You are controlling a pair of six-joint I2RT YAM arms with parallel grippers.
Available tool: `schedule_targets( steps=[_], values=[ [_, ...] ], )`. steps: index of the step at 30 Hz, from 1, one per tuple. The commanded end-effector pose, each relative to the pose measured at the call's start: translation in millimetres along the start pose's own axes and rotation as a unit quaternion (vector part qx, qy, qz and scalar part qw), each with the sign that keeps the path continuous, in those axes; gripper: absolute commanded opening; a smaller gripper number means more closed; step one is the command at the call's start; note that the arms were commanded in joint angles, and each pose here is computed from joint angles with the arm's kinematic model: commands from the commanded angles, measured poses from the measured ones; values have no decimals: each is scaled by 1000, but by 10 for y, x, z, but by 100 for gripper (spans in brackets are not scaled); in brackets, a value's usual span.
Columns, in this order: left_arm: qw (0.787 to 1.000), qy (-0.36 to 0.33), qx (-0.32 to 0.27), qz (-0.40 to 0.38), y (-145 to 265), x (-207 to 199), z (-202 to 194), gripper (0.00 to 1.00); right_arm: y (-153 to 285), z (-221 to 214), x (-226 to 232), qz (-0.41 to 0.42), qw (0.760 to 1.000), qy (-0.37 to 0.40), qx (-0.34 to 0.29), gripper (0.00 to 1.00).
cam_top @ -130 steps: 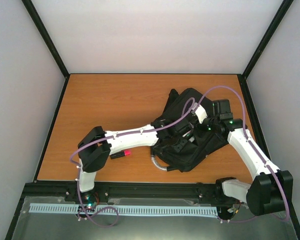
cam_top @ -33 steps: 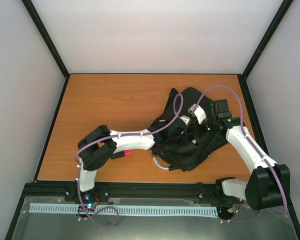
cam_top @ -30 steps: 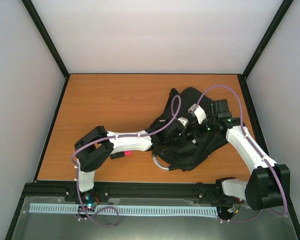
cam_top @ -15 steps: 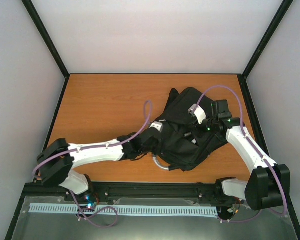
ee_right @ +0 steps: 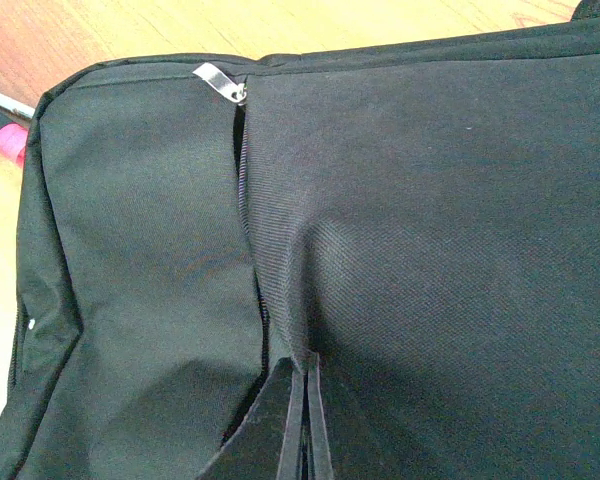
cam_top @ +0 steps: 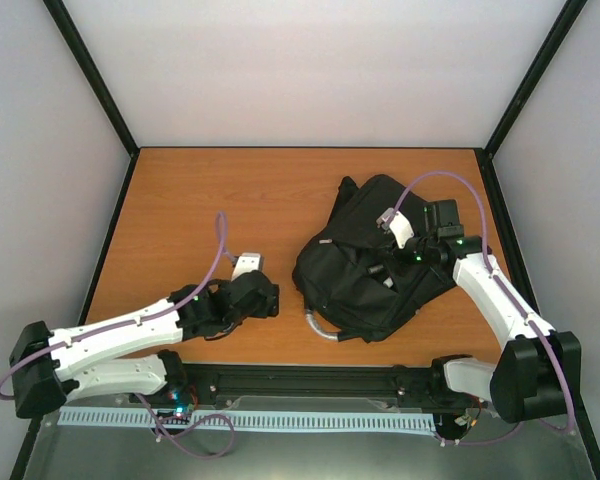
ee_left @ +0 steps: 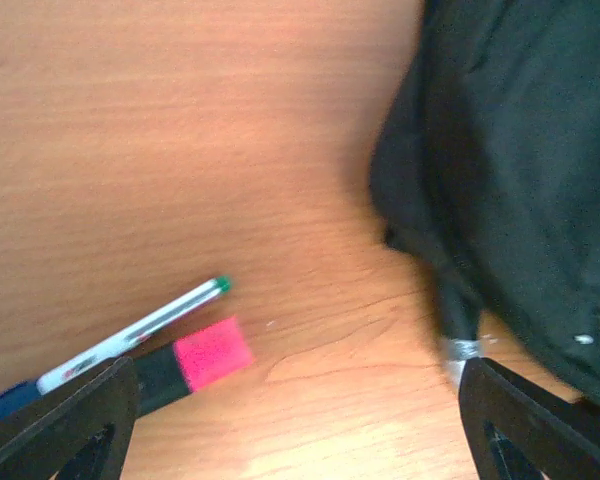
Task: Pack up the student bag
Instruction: Pick up the stationery from the center of the board.
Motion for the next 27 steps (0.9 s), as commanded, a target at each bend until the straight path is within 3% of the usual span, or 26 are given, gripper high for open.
schedule_targets(
  steps=[1, 6, 14, 27],
  values=[
    [995, 32, 12, 94, 41, 406, -94, 93, 74, 21, -48, -22, 1000, 11, -10, 3],
    [990, 53, 43, 127, -6, 611, -142, 98, 86, 14, -55, -21, 1000, 8, -12, 3],
    [985, 79, 99, 117, -283, 740, -91, 100, 94, 21, -50, -19, 1000, 9, -15, 3],
    [981, 56, 162, 87, -638, 633, -193, 100, 103, 12, -58, -16, 1000, 6, -17, 3]
  ],
)
Point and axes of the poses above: each gripper's point midway between its finger pads, its own y axis back along the fingers, its own x axis along the line the jaws close on, z = x × y, the point moved 6 cm from there along y, back along the fingers, and after that the axes turned 15 degrees about y, right-handed, at the moved point
